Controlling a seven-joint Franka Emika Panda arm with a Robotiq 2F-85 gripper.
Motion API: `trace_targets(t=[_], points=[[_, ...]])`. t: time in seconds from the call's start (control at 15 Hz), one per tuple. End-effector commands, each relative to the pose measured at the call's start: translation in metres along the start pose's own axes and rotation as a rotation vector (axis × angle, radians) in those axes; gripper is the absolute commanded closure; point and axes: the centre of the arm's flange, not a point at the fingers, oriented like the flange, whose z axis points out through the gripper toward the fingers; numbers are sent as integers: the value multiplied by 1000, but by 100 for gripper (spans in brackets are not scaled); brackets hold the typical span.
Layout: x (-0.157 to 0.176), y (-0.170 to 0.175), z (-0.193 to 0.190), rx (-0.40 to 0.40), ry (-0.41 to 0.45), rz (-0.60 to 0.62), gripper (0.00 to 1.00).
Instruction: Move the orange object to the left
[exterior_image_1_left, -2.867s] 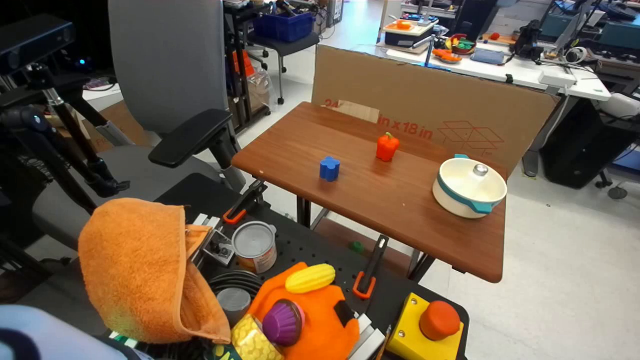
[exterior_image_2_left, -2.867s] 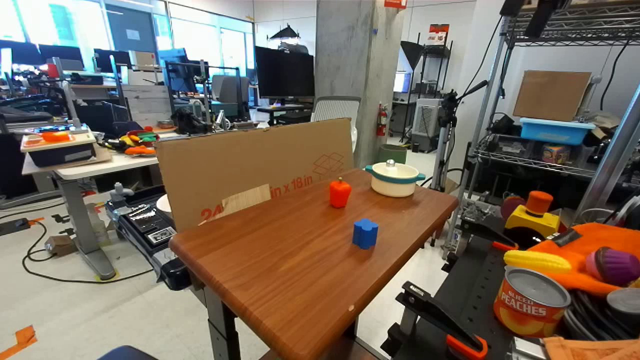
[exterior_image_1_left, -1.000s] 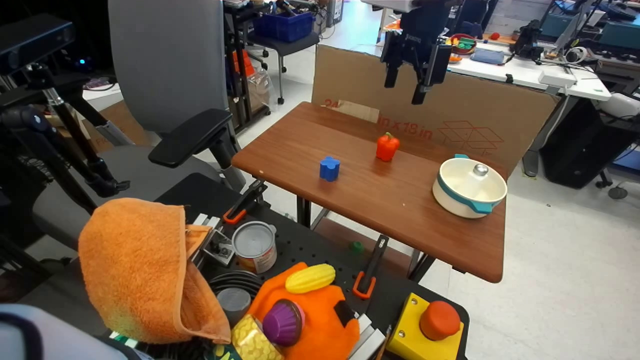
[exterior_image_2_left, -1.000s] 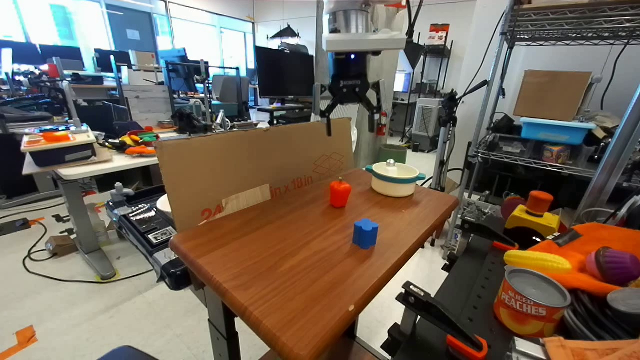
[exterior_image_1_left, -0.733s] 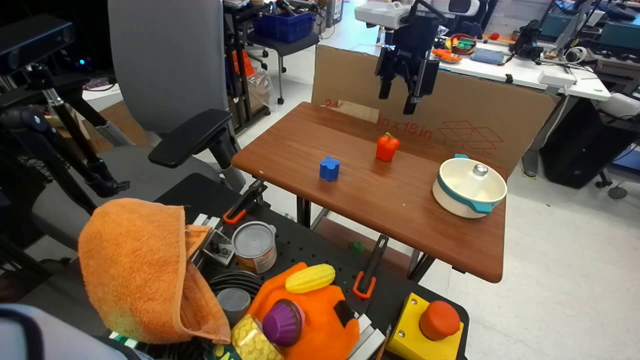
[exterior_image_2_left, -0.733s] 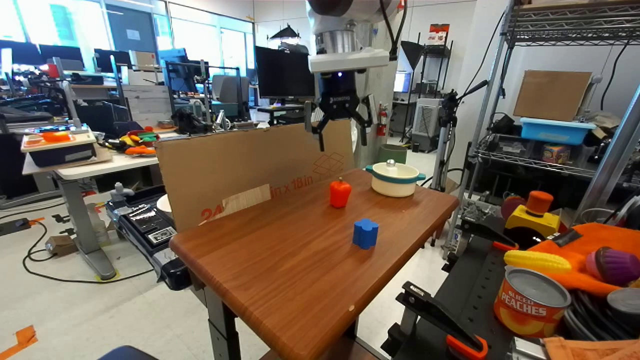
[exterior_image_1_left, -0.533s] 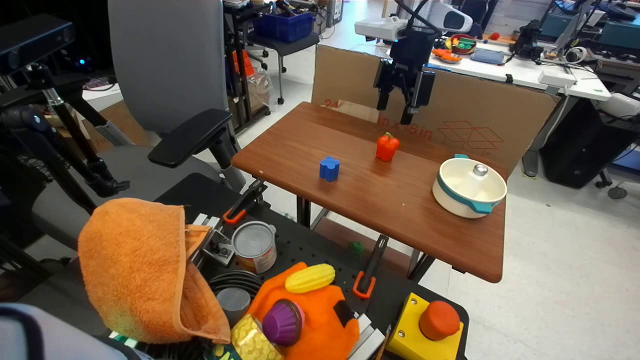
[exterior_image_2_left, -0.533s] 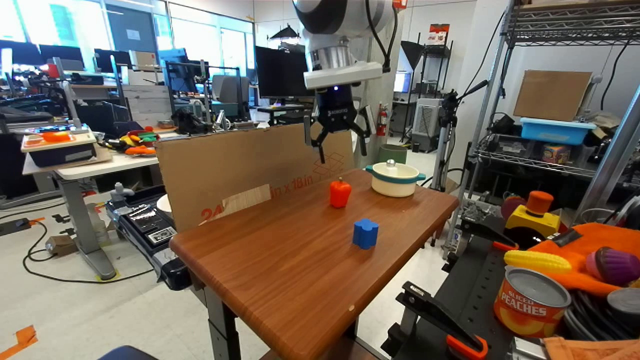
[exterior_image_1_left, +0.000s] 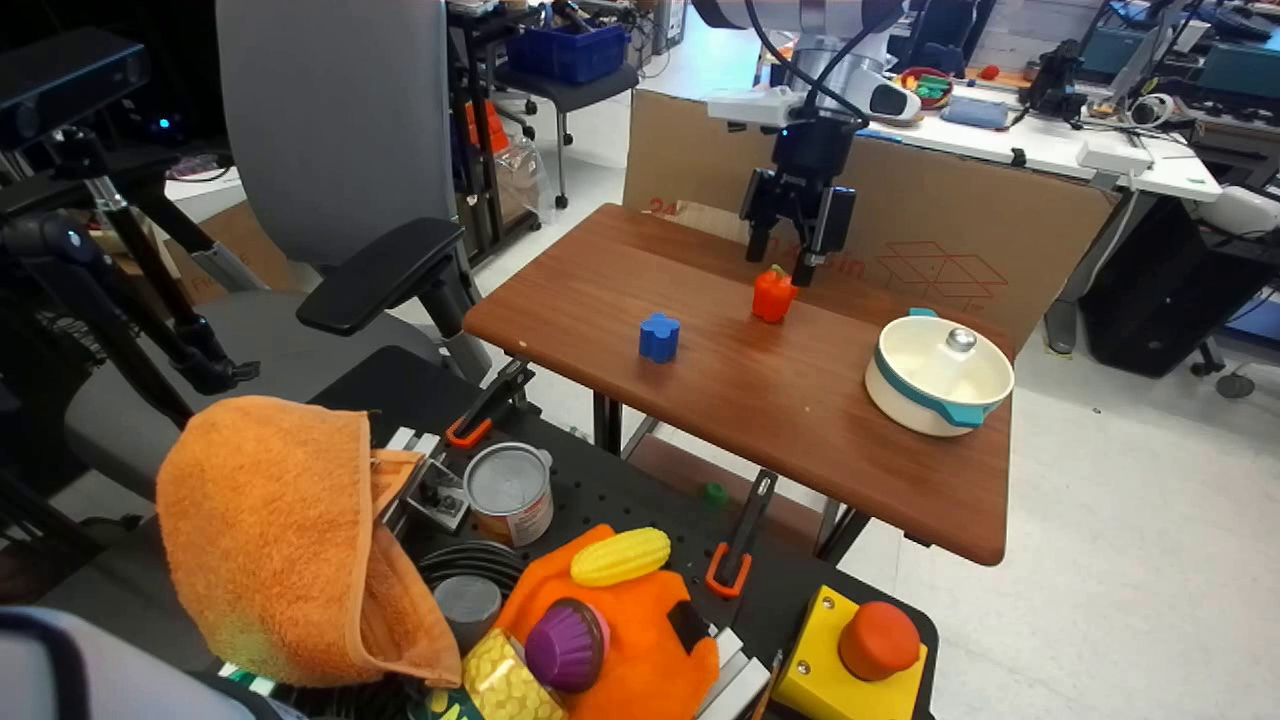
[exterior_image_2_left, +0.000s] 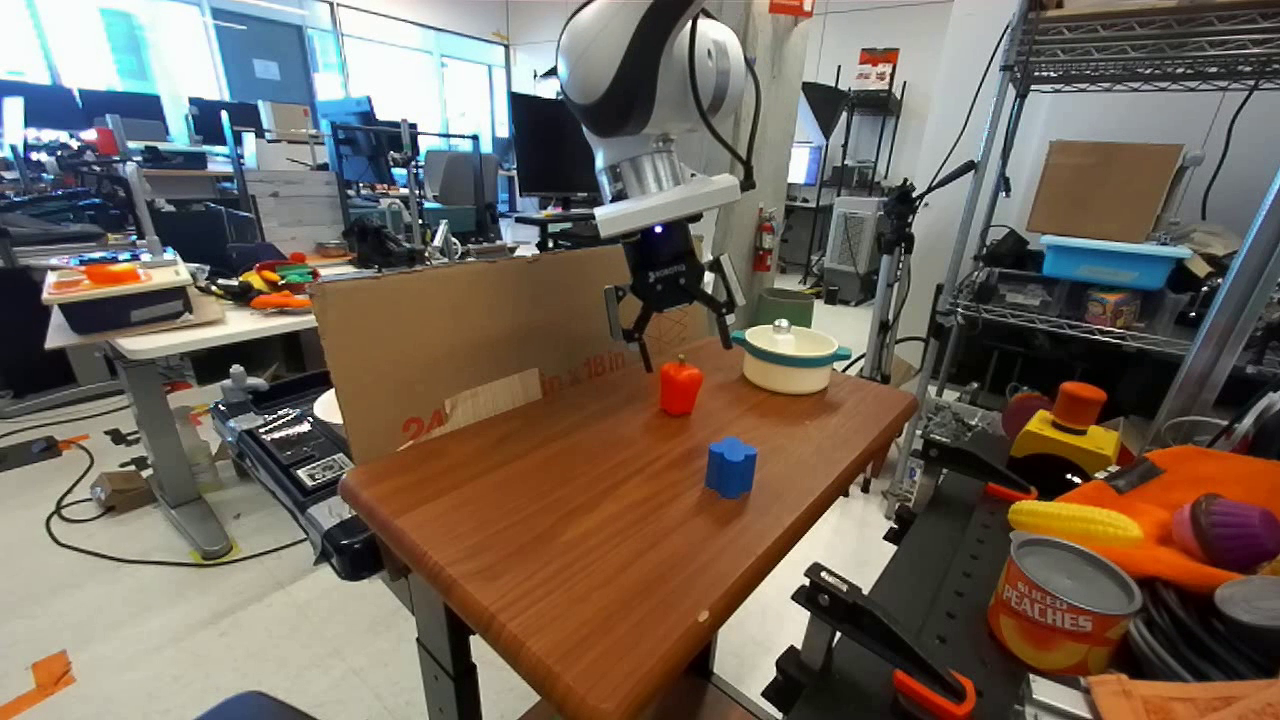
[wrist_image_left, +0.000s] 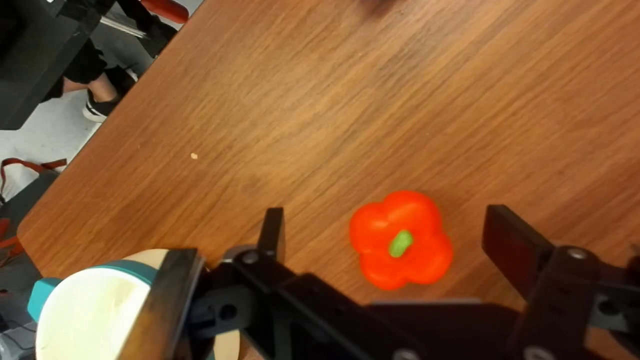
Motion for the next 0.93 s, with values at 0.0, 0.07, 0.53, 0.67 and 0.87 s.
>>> trace_targets(t=[0.0,0.07,0.53,0.67,0.87], points=[[23,-16,6,-50,-32,20,0],[26,-17,11,-58,-35,28,0],[34,-25,27,-86,-44,31,55],[34,-24,21,-80,-45,30,70],[17,-23,-10,-34,1,1,79]])
